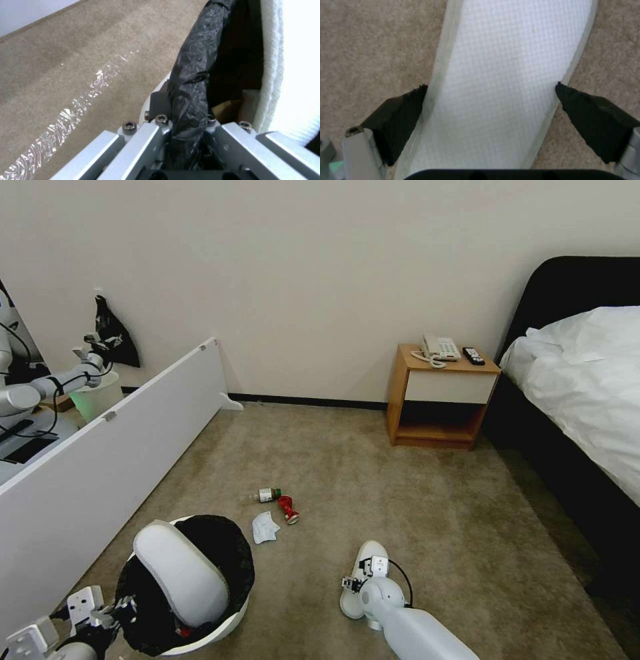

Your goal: Pick up the trash bin and place the garbage on the floor into it.

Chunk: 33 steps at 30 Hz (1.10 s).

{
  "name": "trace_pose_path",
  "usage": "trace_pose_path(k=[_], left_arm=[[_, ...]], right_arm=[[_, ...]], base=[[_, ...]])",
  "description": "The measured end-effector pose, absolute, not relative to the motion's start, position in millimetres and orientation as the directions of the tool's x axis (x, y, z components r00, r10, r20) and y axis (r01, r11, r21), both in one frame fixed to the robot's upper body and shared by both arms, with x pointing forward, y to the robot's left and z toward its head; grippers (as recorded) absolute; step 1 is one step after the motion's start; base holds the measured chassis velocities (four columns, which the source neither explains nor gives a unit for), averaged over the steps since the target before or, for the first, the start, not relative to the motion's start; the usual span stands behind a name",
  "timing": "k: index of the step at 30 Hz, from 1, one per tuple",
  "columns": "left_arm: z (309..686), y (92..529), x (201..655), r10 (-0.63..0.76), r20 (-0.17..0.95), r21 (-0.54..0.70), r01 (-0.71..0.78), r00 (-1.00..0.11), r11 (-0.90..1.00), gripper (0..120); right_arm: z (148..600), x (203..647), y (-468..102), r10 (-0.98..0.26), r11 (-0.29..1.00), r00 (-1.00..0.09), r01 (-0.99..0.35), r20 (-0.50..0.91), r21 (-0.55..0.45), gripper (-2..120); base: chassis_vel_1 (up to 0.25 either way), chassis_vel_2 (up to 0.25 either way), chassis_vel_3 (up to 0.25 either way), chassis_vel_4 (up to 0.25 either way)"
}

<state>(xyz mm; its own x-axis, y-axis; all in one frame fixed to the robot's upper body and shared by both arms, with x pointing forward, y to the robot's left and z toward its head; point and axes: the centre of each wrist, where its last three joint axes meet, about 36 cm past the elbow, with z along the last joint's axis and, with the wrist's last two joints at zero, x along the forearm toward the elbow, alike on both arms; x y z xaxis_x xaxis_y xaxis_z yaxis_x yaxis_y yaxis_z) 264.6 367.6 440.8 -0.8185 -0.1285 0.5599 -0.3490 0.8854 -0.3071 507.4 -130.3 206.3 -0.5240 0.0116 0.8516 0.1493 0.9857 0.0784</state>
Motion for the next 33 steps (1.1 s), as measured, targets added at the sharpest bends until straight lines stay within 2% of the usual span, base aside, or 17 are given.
trace_pose_path(k=[17, 22, 24, 25, 27, 31, 33], left_arm=[[436.3, 367.9, 267.2, -0.123, 0.567, -0.308, -0.349, -0.814, 0.885, 2], [434.5, 367.5, 268.9, -0.122, 0.569, -0.310, -0.349, -0.813, 0.885, 2], [433.5, 367.5, 269.3, -0.122, 0.570, -0.310, -0.350, -0.812, 0.884, 2], [433.5, 367.5, 269.3, -0.122, 0.570, -0.310, -0.350, -0.812, 0.884, 2], [433.1, 367.7, 269.5, -0.122, 0.571, -0.310, -0.351, -0.812, 0.884, 2], [432.6, 367.9, 269.7, -0.123, 0.572, -0.310, -0.353, -0.811, 0.883, 2], [431.7, 367.6, 270.2, -0.124, 0.573, -0.310, -0.354, -0.810, 0.883, 2]], right_arm=[[196.0, 504.4, -127.1, 0.016, 0.990, -0.519, 0.127, 0.855, 0.058, 92], [197.0, 503.9, -124.9, 0.012, 0.991, -0.521, 0.122, 0.853, 0.060, 82], [197.5, 503.7, -123.7, 0.010, 0.991, -0.523, 0.118, 0.852, 0.060, 73], [197.5, 503.7, -123.7, 0.010, 0.991, -0.523, 0.118, 0.852, 0.060, 73], [198.3, 503.0, -123.1, 0.007, 0.992, -0.525, 0.114, 0.851, 0.062, 64], [198.3, 502.2, -123.3, 0.007, 0.992, -0.526, 0.112, 0.851, 0.062, 56], [197.8, 500.5, -123.8, 0.007, 0.992, -0.527, 0.109, 0.850, 0.059, 48]], base=[[0.000, 0.000, 0.000, 0.000], [0.000, 0.000, 0.000, 0.000], [0.000, 0.000, 0.000, 0.000], [0.000, 0.000, 0.000, 0.000], [0.000, 0.000, 0.000, 0.000], [0.000, 0.000, 0.000, 0.000], [0.000, 0.000, 0.000, 0.000]])
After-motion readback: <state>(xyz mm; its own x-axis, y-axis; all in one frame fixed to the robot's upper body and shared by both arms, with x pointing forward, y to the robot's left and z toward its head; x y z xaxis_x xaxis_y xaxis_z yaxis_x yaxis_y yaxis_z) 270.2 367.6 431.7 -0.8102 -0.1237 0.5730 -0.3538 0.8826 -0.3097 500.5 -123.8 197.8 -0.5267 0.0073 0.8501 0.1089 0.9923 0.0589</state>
